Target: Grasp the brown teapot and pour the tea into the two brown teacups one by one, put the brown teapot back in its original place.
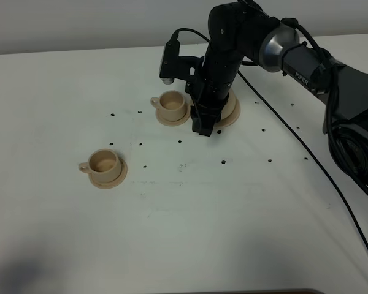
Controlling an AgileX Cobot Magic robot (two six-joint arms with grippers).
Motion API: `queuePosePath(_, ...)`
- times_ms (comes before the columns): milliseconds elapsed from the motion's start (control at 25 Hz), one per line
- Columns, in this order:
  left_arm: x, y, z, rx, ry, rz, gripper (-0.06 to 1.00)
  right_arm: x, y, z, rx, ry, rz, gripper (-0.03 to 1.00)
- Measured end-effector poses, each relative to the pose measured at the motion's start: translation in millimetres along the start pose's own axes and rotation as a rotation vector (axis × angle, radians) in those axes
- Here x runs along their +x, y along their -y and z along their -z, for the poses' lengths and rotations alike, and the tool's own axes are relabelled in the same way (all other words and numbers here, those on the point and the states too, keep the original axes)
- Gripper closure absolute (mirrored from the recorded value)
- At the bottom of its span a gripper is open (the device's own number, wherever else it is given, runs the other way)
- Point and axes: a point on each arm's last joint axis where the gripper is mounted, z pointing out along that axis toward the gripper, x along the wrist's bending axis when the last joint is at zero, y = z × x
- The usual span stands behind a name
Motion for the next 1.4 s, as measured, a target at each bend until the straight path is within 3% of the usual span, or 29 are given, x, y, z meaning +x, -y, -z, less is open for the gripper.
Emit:
queuePosePath(600,0.0,0.0,0.0,0.000,0.000,0.000,0.51,3.7,0.4,-2.6,0.027,0.002,-0.087,0.57)
queuePosePath(1400,0.0,0.0,0.0,0.000,0.000,0.000,0.51,14.4,-10.7,1.7,0.036,0.015,-0.050,0.57)
